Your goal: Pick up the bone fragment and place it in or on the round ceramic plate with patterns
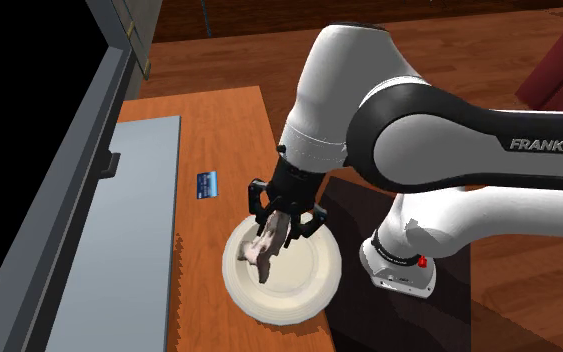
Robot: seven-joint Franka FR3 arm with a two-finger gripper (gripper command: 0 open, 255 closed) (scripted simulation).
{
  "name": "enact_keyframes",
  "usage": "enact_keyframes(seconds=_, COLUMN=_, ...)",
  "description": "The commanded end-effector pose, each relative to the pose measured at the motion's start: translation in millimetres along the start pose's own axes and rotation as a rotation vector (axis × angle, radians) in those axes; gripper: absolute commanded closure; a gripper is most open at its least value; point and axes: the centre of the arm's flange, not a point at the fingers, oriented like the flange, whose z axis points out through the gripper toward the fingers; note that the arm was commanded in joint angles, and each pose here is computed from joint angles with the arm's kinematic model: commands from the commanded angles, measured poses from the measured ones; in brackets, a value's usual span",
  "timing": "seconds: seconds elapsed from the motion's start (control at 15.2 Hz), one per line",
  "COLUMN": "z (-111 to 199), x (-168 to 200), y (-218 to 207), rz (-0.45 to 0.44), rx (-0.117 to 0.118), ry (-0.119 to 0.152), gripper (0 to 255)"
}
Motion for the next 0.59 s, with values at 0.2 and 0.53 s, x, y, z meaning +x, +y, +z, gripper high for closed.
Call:
enact_keyframes(seconds=0.2, z=16.6, x=-5.8, y=21.1, rz=0.002, rx=0.001, ry=-0.001, gripper=255)
enact_keyframes(seconds=0.53, z=40.5, x=4.3, y=25.6, rz=0.002, rx=0.001, ry=-0.001, gripper=255)
